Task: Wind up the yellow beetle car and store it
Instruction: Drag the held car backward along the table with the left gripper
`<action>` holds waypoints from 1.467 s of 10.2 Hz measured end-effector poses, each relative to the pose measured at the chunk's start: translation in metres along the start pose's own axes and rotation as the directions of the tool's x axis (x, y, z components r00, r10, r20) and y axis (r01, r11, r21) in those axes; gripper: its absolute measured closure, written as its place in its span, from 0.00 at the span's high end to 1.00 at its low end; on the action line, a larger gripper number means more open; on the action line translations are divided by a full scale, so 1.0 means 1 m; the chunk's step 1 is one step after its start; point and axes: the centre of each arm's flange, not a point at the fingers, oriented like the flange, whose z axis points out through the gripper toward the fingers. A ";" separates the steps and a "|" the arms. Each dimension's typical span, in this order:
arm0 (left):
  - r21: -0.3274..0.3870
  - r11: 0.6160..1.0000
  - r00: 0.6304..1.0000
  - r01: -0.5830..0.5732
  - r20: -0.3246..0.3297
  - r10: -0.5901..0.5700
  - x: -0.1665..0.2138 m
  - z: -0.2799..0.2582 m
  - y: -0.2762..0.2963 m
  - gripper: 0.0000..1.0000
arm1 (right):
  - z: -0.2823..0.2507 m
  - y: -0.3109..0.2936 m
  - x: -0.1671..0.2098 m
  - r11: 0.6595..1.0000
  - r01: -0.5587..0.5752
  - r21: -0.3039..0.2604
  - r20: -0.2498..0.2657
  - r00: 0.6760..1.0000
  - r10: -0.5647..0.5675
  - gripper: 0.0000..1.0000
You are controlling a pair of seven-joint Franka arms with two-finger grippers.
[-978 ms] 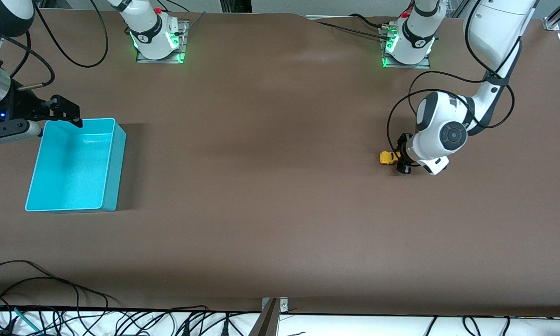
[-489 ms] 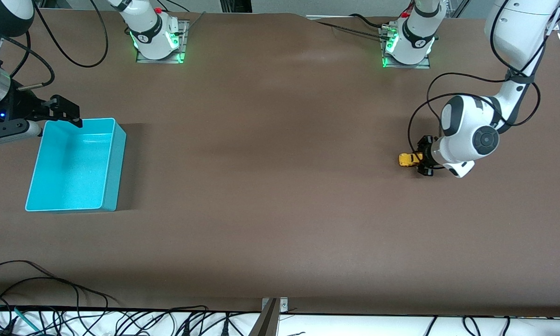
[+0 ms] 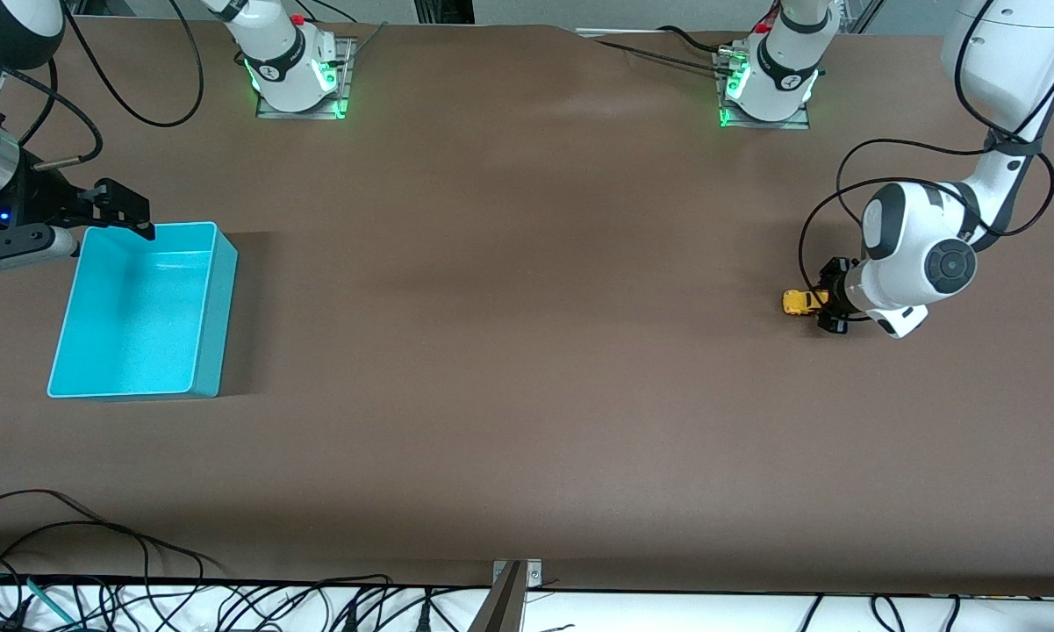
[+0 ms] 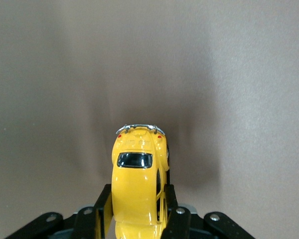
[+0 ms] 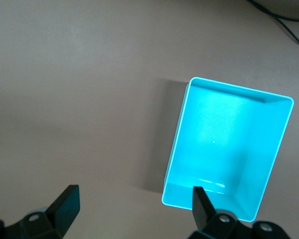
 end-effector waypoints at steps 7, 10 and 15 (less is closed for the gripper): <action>-0.011 1.000 1.000 0.023 -0.012 -0.023 0.050 -0.003 -0.002 0.44 | 0.000 0.000 0.000 1.000 0.000 0.000 0.000 1.000 0.000 1.00; -0.011 1.000 1.000 0.024 -0.013 -0.025 0.053 -0.003 -0.002 0.44 | 0.000 0.000 0.000 1.000 0.000 0.000 0.000 1.000 0.000 1.00; -0.007 1.000 1.000 0.015 -0.008 -0.015 0.056 0.021 0.008 0.80 | 0.000 0.000 0.000 1.000 0.000 0.000 0.000 1.000 0.000 1.00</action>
